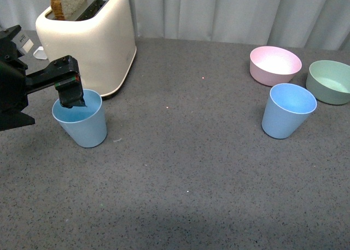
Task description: Stack blue cups with both arms
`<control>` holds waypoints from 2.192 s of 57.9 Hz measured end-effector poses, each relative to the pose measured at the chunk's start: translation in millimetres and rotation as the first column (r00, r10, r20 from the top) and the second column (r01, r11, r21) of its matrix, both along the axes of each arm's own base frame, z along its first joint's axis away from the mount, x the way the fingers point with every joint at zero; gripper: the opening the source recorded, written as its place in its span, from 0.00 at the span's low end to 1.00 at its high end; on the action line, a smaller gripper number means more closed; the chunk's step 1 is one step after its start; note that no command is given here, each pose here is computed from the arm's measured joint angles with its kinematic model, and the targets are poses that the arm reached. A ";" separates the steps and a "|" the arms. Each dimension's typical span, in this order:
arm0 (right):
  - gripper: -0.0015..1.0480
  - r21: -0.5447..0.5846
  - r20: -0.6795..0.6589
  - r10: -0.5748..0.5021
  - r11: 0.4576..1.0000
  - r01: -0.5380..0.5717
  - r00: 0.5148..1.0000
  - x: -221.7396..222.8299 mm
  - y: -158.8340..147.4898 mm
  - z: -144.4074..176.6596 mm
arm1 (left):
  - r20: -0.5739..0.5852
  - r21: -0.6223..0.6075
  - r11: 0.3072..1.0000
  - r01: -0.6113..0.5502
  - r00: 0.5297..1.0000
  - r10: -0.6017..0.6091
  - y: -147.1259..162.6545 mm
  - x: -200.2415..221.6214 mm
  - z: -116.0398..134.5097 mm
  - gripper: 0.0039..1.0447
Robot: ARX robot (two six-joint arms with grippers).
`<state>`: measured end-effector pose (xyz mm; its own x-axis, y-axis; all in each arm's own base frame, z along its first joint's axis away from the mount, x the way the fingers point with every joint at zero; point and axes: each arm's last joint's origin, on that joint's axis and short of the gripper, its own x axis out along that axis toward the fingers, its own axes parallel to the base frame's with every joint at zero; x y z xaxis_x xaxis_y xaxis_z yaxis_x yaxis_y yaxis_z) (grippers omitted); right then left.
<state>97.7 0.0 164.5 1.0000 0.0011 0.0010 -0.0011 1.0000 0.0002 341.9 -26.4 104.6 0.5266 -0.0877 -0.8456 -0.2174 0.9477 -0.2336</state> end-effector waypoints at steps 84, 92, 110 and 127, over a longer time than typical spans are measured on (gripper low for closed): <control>0.91 0.000 0.000 0.000 1.000 0.000 1.000 0.0 0.0 0.0 | -0.094 -0.011 0.981 0.193 0.977 -0.194 -132.4 21.0 13.0 0.03; 0.91 0.000 0.000 0.000 1.000 0.000 1.000 0.0 0.0 0.0 | -0.104 -0.009 0.976 0.219 0.970 -0.219 -153.4 22.9 9.5 0.03; 0.91 0.000 0.000 0.000 1.000 0.000 1.000 0.0 0.0 0.0 | -0.103 0.006 0.973 0.233 0.967 -0.231 -171.8 30.7 7.6 0.03; 0.91 0.000 0.000 0.000 1.000 0.000 1.000 0.0 0.0 0.0 | -0.116 0.025 0.974 0.224 0.969 -0.219 -170.9 32.7 3.5 0.03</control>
<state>97.7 0.0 164.5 1.0000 0.0011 0.0010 -0.0011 1.0000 0.0002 374.6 -197.3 108.1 0.3993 -0.1587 -0.9030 -0.0240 0.9828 -0.1833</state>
